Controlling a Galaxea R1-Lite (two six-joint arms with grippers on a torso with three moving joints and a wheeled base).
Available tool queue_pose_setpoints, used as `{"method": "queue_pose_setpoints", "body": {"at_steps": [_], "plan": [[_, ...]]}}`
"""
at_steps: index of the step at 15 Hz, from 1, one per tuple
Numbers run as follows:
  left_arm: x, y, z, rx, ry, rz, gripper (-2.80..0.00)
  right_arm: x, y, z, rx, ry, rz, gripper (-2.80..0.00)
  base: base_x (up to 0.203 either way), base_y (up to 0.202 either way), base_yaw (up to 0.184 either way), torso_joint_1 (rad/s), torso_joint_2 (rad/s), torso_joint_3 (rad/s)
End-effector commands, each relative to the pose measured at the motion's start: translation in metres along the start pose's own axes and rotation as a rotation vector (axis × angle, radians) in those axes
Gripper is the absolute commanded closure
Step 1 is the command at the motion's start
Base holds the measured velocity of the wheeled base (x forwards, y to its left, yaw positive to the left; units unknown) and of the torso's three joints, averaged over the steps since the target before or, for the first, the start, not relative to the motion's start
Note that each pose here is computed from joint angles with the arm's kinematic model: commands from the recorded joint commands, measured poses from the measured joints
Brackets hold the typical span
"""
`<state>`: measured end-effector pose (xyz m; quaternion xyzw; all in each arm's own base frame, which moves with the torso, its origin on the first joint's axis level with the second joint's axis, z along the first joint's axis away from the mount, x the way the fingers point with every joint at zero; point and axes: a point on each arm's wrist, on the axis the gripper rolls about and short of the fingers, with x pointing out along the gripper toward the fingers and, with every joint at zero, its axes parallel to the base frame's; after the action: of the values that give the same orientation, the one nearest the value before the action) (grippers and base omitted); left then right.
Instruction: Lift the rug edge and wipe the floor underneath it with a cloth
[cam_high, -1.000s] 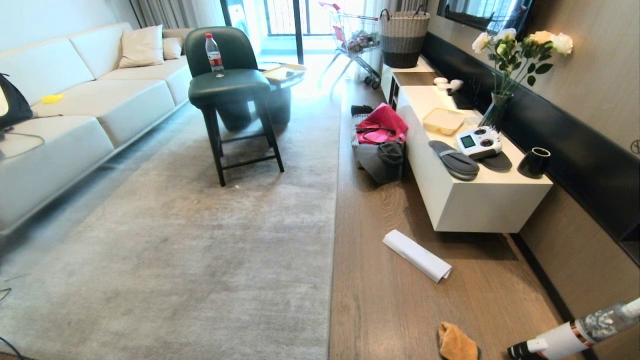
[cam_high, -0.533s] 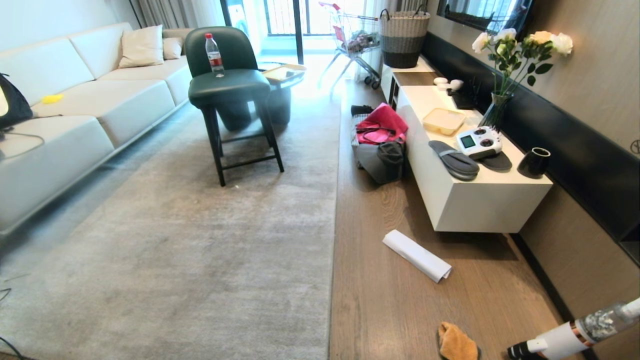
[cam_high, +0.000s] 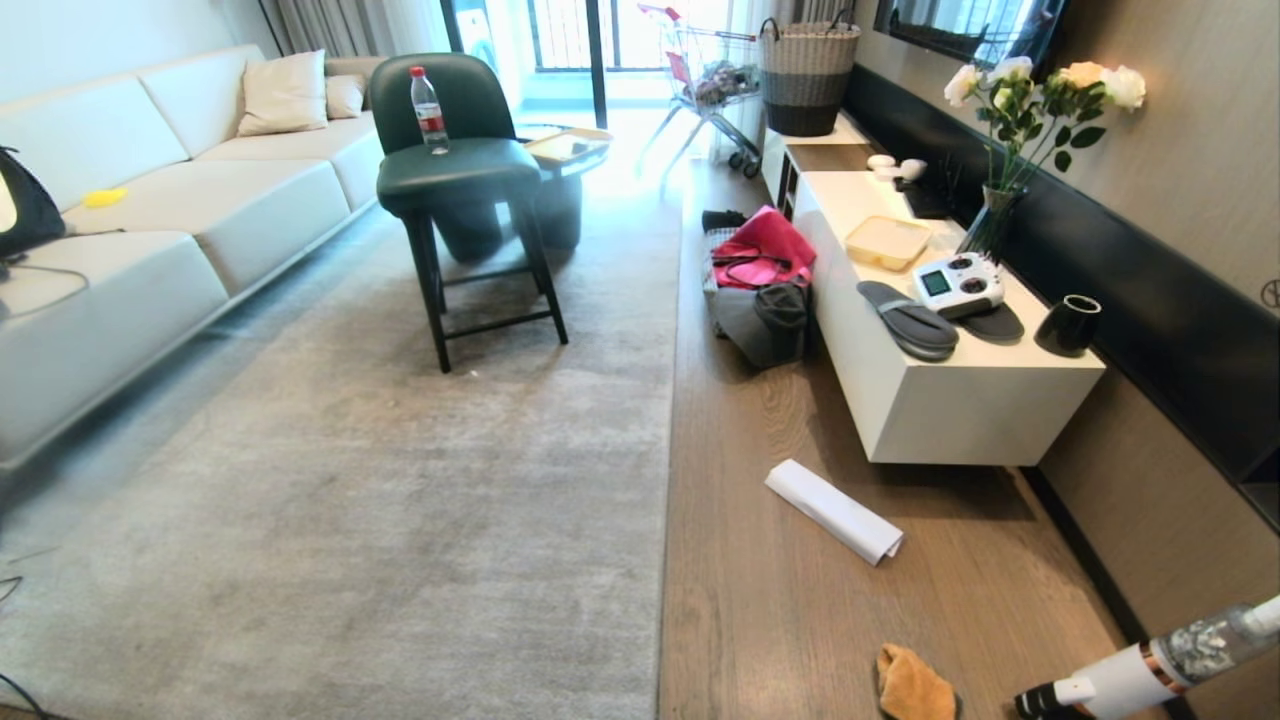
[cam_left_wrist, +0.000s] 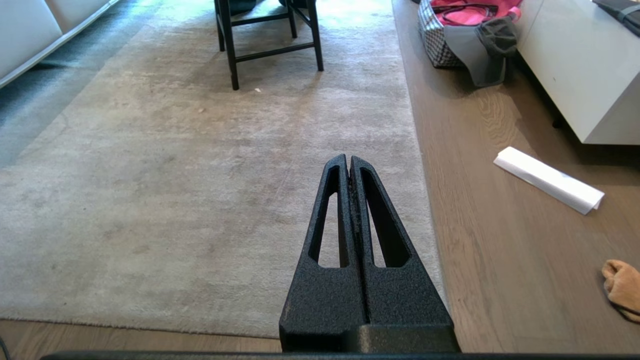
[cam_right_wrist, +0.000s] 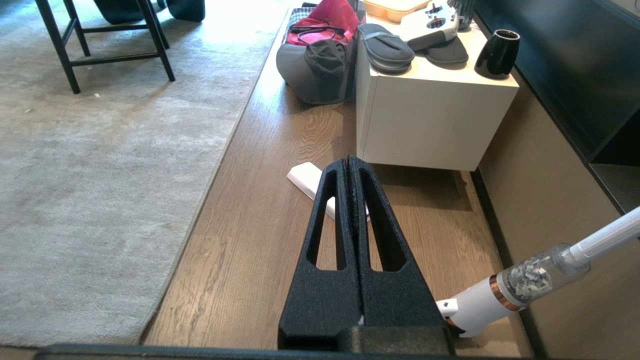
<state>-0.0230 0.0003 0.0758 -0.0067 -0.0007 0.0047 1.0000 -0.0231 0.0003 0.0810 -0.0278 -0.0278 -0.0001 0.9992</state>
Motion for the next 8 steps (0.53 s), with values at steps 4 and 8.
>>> {"method": "queue_pose_setpoints", "body": {"at_steps": [4,8], "plan": [[0.0001,0.0000,-0.0001,0.000,0.001,0.000,0.00,0.0001,0.0000,0.0000,-0.003,0.002,0.000,0.00,0.000,0.000,0.000,0.000,0.00,0.000],[0.0001,0.0000,-0.0001,0.000,0.001,0.001,0.00,0.0001,0.0000,0.0000,-0.006,0.002,0.000,0.00,0.000,0.000,0.000,0.004,-0.08,-0.089]]}}
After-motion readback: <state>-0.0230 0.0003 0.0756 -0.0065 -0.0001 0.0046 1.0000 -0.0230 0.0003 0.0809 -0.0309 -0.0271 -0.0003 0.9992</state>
